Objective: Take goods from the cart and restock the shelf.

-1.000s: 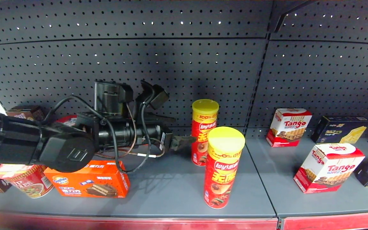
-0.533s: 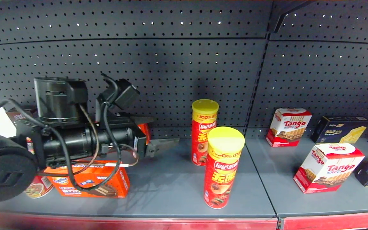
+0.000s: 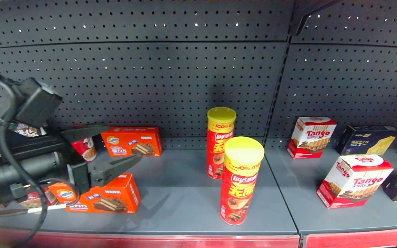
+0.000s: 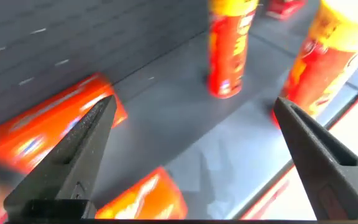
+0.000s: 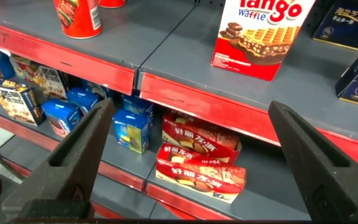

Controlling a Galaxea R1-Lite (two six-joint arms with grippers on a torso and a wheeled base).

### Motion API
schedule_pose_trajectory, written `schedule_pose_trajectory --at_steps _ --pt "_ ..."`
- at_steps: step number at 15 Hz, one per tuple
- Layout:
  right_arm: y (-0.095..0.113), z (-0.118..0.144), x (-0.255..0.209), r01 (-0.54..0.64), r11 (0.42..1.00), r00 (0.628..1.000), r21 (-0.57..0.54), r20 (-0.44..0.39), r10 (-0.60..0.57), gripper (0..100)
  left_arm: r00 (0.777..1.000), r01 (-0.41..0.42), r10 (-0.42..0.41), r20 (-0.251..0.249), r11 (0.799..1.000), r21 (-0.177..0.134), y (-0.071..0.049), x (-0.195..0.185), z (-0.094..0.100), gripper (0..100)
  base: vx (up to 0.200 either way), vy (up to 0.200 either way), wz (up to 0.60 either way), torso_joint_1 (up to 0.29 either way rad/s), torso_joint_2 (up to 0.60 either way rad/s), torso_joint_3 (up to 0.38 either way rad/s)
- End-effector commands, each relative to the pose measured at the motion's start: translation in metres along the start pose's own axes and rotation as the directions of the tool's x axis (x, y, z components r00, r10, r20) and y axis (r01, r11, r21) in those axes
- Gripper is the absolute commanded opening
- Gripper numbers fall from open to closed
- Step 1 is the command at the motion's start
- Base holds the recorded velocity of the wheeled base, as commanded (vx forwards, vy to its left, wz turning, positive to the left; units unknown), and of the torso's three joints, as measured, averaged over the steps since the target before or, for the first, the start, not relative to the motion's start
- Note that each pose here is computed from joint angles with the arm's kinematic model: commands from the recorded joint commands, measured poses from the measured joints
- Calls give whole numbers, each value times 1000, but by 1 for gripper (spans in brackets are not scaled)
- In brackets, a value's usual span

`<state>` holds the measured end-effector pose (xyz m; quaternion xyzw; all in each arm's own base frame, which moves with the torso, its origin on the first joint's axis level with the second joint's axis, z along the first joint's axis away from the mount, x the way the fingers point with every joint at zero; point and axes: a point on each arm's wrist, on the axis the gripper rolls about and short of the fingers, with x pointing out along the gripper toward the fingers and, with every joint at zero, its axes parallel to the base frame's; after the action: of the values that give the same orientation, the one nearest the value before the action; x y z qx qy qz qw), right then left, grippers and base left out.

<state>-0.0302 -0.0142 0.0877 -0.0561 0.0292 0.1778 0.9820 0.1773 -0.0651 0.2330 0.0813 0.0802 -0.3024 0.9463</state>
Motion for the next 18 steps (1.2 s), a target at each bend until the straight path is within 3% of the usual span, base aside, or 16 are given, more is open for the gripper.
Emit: schedule_pose_trajectory --at_steps 1,3,5,8,11,17,18 --pt "0 0 0 0 1000 1000 6 -1 0 100 995 -83 82 59 996 18 -12 -52 -1 100 0 0 0 0 0 0" --pt "0 3 -2 -12 999 1000 48 2 12 100 970 -228 223 101 973 42 -20 -84 -10 100 0 0 0 0 0 0" --pt "-3 38 2 -77 996 997 48 -16 78 100 954 -272 264 143 961 40 -26 -104 -13 100 0 0 0 0 0 0" --pt "-5 87 29 -95 995 991 30 -90 97 100 954 -292 289 78 956 25 -32 -122 -24 100 0 0 0 0 0 0" --pt "-6 122 66 -111 994 982 -6 -151 109 100 949 -310 308 68 951 7 -32 -124 -27 100 0 0 0 0 0 0" --pt "0 132 142 -127 992 969 -16 -215 121 100 937 -344 344 60 939 -16 -30 -125 -28 100 0 0 0 0 0 0" --pt "5 133 154 -156 988 959 -17 -243 147 100 936 -345 347 54 938 -40 -30 -125 -29 100 0 0 0 0 0 0"
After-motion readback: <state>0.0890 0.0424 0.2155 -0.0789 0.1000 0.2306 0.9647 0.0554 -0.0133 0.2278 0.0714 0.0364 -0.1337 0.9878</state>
